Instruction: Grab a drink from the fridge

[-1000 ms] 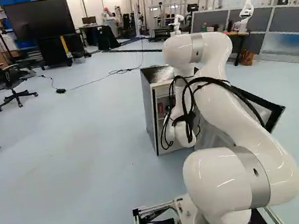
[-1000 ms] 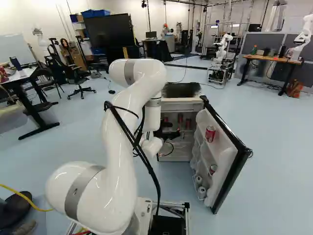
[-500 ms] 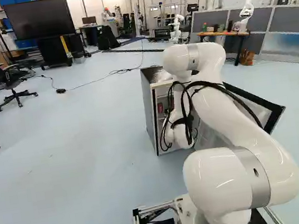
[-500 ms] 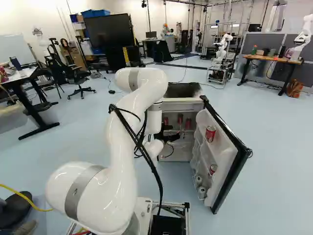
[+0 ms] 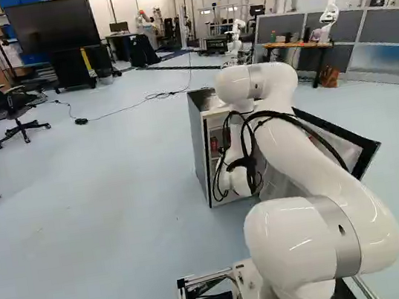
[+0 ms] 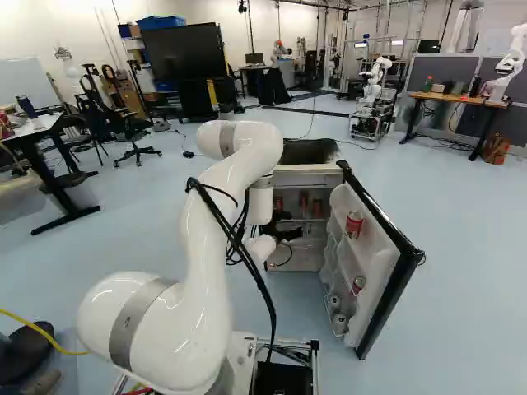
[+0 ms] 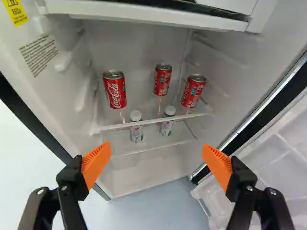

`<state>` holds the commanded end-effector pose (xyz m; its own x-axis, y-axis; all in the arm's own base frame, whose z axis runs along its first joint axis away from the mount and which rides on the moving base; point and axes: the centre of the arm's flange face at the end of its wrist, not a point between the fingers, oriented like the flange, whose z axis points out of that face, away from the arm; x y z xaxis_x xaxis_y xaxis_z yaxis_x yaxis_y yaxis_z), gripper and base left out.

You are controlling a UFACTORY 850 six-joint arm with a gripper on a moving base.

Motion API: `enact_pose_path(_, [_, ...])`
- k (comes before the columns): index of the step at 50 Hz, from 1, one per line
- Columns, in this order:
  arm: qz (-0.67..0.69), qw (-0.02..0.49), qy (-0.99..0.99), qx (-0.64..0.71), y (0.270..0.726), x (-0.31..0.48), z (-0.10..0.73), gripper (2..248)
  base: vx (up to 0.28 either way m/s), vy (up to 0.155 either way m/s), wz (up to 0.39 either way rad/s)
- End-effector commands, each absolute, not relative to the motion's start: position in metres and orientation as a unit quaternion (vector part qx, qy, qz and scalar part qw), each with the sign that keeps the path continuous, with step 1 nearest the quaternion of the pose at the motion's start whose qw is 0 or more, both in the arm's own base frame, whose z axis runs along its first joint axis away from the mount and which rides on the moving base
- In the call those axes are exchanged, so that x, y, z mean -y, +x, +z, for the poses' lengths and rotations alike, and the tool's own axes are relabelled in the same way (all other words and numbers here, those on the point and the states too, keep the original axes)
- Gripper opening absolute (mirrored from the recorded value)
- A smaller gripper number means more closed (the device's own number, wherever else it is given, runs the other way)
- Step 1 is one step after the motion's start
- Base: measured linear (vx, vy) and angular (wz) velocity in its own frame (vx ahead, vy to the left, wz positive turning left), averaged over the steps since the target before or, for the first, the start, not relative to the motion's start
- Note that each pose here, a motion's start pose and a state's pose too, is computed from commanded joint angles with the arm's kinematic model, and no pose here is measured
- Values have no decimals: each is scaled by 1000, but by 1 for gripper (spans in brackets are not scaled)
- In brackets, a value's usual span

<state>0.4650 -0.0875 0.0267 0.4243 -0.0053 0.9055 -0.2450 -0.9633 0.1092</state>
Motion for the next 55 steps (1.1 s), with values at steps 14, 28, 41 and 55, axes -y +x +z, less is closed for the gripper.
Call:
enact_pose_path(14, [515, 115, 845, 84, 473, 94, 19, 247, 0, 0, 0])
enact_pose_path(28, [508, 120, 848, 95, 480, 102, 13, 247, 0, 0, 0])
enact_pose_path(41, [516, 123, 842, 98, 490, 107, 17, 247, 0, 0, 0])
enact_pose_path(55, [530, 125, 833, 100, 502, 112, 31, 247, 0, 0, 0])
